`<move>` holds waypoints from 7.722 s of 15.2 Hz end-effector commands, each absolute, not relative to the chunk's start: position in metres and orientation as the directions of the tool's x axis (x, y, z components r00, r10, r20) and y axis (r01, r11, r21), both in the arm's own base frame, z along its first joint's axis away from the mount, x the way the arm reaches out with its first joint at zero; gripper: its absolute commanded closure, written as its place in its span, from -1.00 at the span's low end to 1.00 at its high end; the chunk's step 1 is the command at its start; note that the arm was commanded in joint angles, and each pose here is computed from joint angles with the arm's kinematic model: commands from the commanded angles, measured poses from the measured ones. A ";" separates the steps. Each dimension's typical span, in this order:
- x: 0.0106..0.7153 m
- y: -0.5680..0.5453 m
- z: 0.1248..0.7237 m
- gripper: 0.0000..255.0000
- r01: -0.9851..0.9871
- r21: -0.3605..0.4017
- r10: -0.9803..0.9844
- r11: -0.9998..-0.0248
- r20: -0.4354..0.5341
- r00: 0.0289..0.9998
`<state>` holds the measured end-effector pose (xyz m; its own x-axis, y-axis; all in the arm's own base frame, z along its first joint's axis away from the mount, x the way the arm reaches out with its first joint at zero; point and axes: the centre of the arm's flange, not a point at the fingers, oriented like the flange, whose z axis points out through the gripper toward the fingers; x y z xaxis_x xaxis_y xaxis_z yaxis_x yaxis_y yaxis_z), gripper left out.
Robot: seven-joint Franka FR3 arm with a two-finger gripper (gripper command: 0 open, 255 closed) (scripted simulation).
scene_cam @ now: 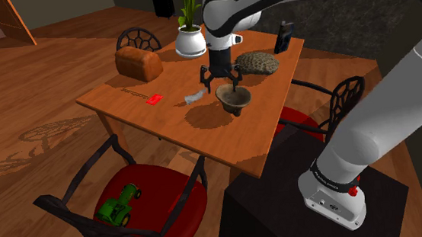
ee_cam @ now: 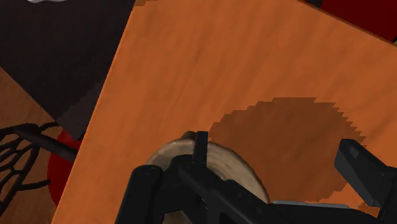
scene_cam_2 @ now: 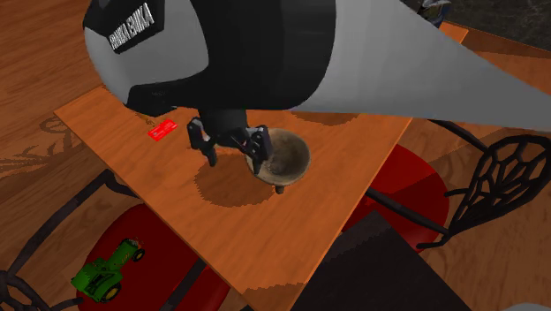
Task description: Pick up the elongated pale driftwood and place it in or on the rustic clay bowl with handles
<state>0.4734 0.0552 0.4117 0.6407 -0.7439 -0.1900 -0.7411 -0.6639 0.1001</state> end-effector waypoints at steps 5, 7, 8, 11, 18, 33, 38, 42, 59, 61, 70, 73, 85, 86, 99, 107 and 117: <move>0.537 0.043 0.373 -1.00 -0.884 0.077 -0.877 -0.462 -0.190 0.442; 0.556 0.036 0.361 -1.00 -0.919 0.070 -0.909 -0.389 -0.191 0.371; 0.566 0.031 0.355 -1.00 -0.934 0.066 -0.923 -0.352 -0.192 0.334; 0.594 0.015 0.337 -1.00 -0.970 0.055 -0.956 -0.236 -0.195 0.221; 0.652 -0.034 0.295 -1.00 -0.998 0.031 -0.977 0.045 -0.207 -0.051; 0.657 -0.031 0.252 -1.00 -0.997 0.029 -0.975 0.075 -0.209 -0.079; 0.657 -0.031 0.252 1.00 -0.997 0.029 -0.975 0.075 -0.209 -0.079; 0.657 -0.031 0.252 1.00 -0.997 0.029 -0.975 0.075 -0.209 -0.079; 0.673 0.017 0.238 -1.00 -0.993 -0.006 -0.993 0.115 -0.038 -0.115; 0.673 0.017 0.238 -1.00 -0.993 -0.006 -0.993 0.115 -0.038 -0.115; 0.673 0.015 0.238 1.00 -0.993 -0.006 -0.993 0.115 -0.038 -0.115; 0.673 0.017 0.238 1.00 -0.993 -0.006 -0.993 0.115 -0.038 -0.115; 0.673 0.017 0.302 1.00 -0.993 -0.006 -0.993 0.115 -0.038 -0.115; 0.673 0.017 0.307 1.00 -0.993 -0.006 -0.993 0.115 -0.038 -0.115; 0.673 0.017 0.375 1.00 -0.993 -0.006 -0.993 0.115 -0.038 -0.115; 0.673 0.017 0.414 1.00 -0.993 -0.006 -0.993 0.115 -0.038 -0.115; 0.547 -0.022 0.419 1.00 -0.993 -0.006 -0.993 0.115 -0.038 -0.115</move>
